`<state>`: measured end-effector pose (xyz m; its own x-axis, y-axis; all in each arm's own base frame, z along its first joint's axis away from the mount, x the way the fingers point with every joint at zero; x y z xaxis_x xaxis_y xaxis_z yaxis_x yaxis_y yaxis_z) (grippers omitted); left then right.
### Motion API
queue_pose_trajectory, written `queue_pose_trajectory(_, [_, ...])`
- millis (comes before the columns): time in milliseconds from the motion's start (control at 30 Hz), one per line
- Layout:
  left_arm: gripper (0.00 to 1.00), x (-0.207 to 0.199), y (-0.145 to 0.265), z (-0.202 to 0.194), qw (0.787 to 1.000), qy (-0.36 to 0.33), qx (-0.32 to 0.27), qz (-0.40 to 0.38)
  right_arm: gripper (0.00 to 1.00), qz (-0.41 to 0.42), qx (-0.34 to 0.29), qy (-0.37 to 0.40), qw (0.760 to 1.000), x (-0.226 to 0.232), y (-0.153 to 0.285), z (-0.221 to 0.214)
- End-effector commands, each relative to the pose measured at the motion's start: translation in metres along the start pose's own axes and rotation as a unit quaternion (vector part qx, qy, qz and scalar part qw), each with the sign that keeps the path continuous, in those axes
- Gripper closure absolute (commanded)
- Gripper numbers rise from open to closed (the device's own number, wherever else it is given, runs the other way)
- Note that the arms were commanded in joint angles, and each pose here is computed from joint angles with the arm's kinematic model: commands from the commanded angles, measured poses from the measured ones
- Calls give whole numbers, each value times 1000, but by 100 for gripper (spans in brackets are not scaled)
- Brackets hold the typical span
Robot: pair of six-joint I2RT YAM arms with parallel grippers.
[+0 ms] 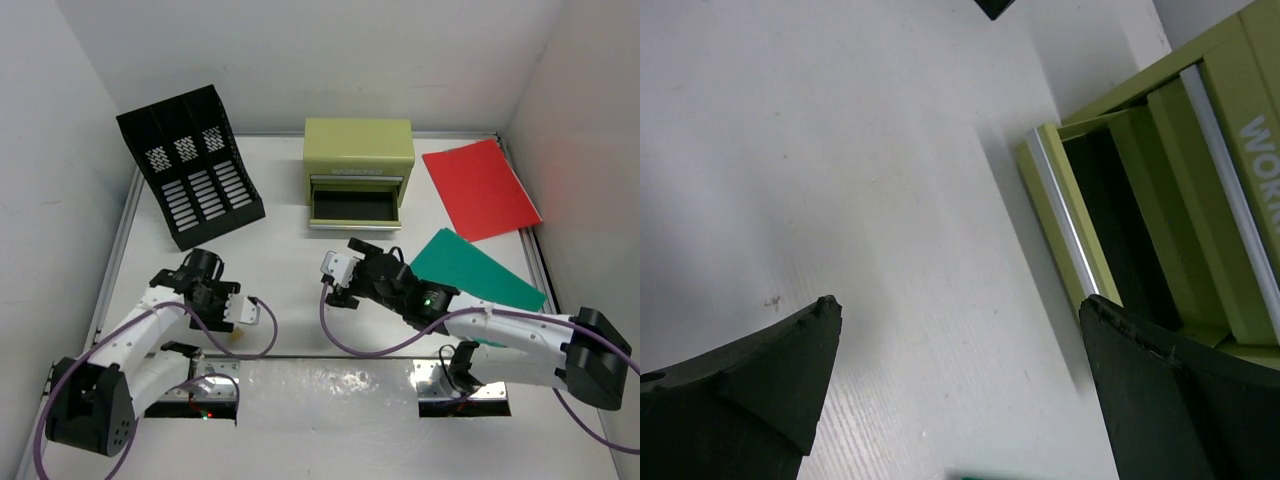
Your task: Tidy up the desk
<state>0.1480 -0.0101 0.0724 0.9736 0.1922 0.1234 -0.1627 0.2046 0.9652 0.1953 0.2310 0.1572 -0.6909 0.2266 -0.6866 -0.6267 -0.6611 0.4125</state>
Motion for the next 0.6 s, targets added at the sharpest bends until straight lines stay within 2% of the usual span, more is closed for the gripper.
queue_pose_trajectory(0, [40, -1, -17, -6, 999, -41, 11, -20, 1, -7, -11, -23, 1000, -1, 6, 2])
queue_pose_trajectory(67, [41, -5, -26, -9, 999, -41, 13, -32, 1, -14, -8, -24, 1000, -3, 6, 1])
queue_pose_trajectory(167, [49, -10, -35, -11, 998, -43, 16, -49, 1, -15, -6, -24, 1000, -1, 7, -1])
queue_pose_trajectory(267, [60, -9, -40, -10, 998, -44, 8, -45, 1, -15, 0, -24, 1000, 1, 7, -5])
queue_pose_trajectory(333, [72, -1, -41, -2, 999, -33, -18, -28, 1, -18, 2, -25, 1000, 1, 7, -6])
queue_pose_trajectory(367, [83, -1, -40, 0, 999, -33, -23, -30, 1, -17, 5, -25, 1000, 2, 6, -7])
queue_pose_trajectory(467, [97, 2, -34, 6, 999, -26, -36, -31, 1, -16, 11, -23, 1000, 3, 7, -10])
queue_pose_trajectory(567, [100, 23, -18, 22, 998, 9, -68, 14, 1, -29, 23, -29, 999, 0, 10, -13])
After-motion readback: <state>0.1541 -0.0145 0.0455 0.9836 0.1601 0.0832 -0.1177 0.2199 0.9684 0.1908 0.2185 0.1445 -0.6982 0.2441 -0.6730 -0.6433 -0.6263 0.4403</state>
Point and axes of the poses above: each gripper's point midway between its finger pads, its own y axis back along the fingers, its own x axis along the line the jaws close on, z = x × y, the point moved 5 cm from there along y, back along the fingers, and after that the axes turned 15 degrees about y, right-handed, at the moved point
